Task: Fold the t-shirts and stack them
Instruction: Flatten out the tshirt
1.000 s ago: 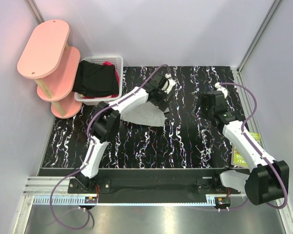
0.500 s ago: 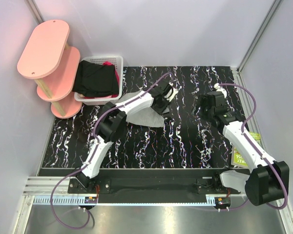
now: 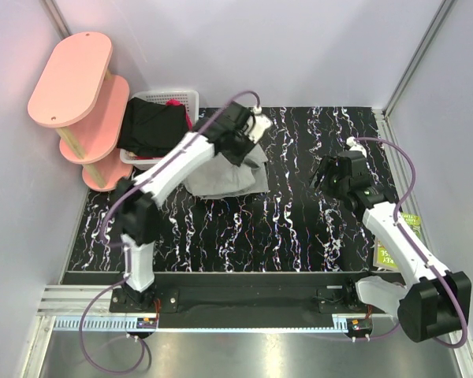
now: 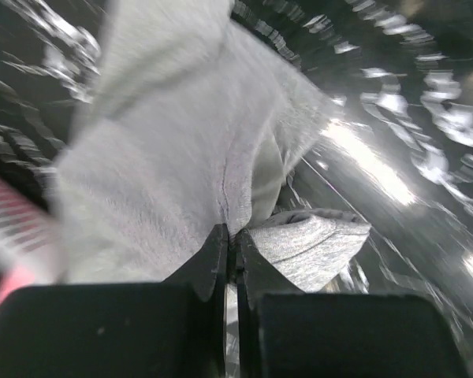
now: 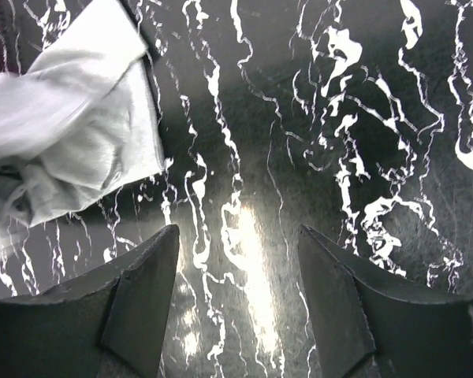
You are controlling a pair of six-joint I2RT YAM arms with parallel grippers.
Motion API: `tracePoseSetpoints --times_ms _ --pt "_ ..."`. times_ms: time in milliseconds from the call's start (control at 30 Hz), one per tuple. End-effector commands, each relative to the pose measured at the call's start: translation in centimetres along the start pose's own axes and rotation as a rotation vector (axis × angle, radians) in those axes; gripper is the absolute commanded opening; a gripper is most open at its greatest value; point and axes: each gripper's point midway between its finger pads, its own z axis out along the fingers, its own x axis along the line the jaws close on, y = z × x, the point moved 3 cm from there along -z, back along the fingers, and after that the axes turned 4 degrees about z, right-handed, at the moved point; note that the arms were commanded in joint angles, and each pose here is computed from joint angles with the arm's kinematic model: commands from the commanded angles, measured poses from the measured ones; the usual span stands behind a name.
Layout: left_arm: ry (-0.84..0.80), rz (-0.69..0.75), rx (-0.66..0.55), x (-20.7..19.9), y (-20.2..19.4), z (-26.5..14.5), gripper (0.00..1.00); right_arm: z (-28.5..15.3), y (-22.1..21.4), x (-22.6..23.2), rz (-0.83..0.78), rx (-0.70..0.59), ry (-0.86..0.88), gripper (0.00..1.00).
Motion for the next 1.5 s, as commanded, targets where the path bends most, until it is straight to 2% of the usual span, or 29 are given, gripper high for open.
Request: tracePoseSetpoints --times_ms 0,67,267,433,533,633,700,800,900,1067,1133,1267,1333,1467 --pt "-0.11 0.205 -0.248 -3.1 2.9 -15.6 0.01 -1.1 -0.3 0.6 0.001 -0.014 0.065 0.69" --pt "-0.151 0.256 -0.242 -4.9 1.3 -18.7 0.02 -1.4 -0.4 0.6 0.002 -0.016 0.074 0.69" --pt "-0.332 0.308 -0.167 -8.5 -4.6 -23.4 0.0 -2.2 -0.3 1.0 0.009 -0.028 0.11 0.68" --pt "-0.253 0.299 -0.244 -7.5 -5.5 -27.3 0.0 -2.5 -0.8 1.5 0.007 -0.005 0.15 0.67" --pt "-0.208 0.277 -0.248 -6.5 -6.0 -27.9 0.0 -2.2 -1.1 1.8 0.012 0.018 0.164 0.67" --pt "-0.095 0.208 -0.291 -3.9 -6.9 -28.5 0.0 -1.5 -1.4 1.9 0.015 0.046 0.162 0.67" --pt "-0.008 0.122 -0.322 -0.7 -8.2 -28.8 0.0 -0.8 -1.6 2.0 0.021 0.065 0.16 0.66" --pt "0.146 0.032 -0.315 3.2 -11.6 -28.6 0.0 0.4 -2.0 2.5 0.03 0.094 0.182 0.66" --pt "0.178 -0.031 -0.297 4.7 -14.1 -28.0 0.0 2.0 -2.6 3.8 0.026 0.139 0.212 0.63" --pt "0.227 -0.064 -0.339 6.1 -14.3 -29.9 0.0 4.6 -4.8 7.7 -0.065 0.219 0.224 0.6" --pt "0.253 -0.049 -0.375 6.4 -13.1 -31.9 0.0 4.8 -6.6 9.5 -0.116 0.254 0.244 0.59" --pt "0.379 -0.031 -0.464 6.7 -11.4 -37.5 0.0 3.7 -7.1 11.8 -0.215 0.21 0.26 0.59" --pt "0.502 -0.01 -0.509 6.4 -11.3 -41.1 0.0 2.5 -7.1 12.4 -0.248 0.183 0.271 0.59" --pt "0.731 -0.017 -0.547 6.4 -11.9 -45.2 0.0 0.3 -6.0 12.2 -0.282 0.098 0.279 0.59"
